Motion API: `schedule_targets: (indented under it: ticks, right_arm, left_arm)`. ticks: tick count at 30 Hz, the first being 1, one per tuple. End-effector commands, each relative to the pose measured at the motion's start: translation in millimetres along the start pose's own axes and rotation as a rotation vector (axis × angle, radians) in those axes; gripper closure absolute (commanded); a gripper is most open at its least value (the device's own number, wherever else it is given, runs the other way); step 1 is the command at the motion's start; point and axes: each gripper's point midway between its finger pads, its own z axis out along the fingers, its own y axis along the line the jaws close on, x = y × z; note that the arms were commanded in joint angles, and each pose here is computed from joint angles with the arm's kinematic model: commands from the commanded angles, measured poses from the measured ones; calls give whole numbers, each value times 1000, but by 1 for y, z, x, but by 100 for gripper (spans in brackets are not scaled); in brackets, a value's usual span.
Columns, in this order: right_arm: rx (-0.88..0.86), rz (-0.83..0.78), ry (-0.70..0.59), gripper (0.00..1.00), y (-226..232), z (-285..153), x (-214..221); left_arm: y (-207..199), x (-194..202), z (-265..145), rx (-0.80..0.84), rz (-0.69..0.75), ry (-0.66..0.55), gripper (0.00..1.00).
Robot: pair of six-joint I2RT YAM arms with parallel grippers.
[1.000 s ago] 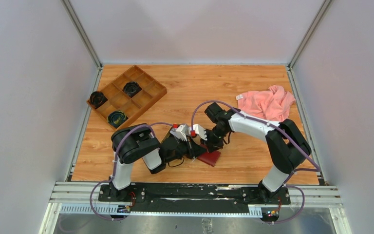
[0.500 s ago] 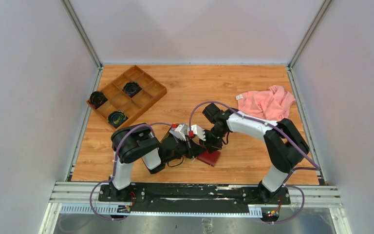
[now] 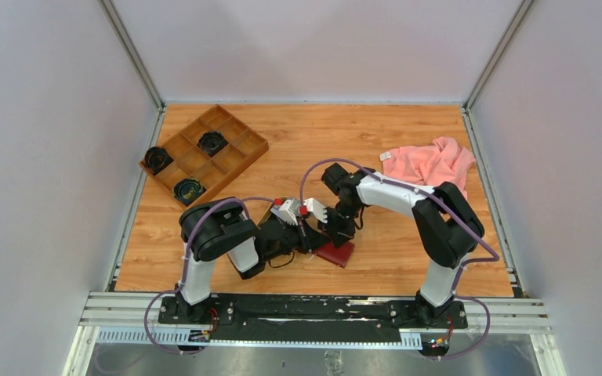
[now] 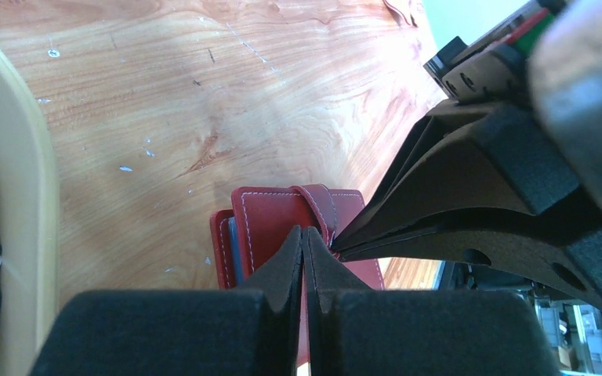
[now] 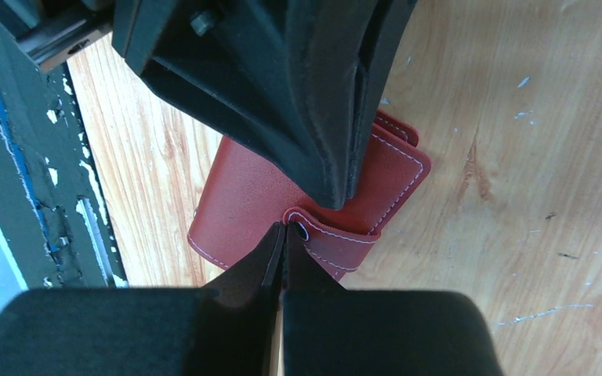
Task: Put the credit cards into the card holder
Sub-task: Close the card holder at the center of the board.
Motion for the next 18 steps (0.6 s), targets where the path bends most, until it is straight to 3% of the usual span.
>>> schedule_targets:
  ticks: [1, 18]
  right_arm:
    - [-54, 66, 59, 100, -1, 19, 20]
    - [-249, 281, -65, 100, -11, 12, 20]
  left_arm:
    - [17, 4, -4, -51, 12, 3, 100]
    - [15, 5, -3, -41, 9, 4, 100]
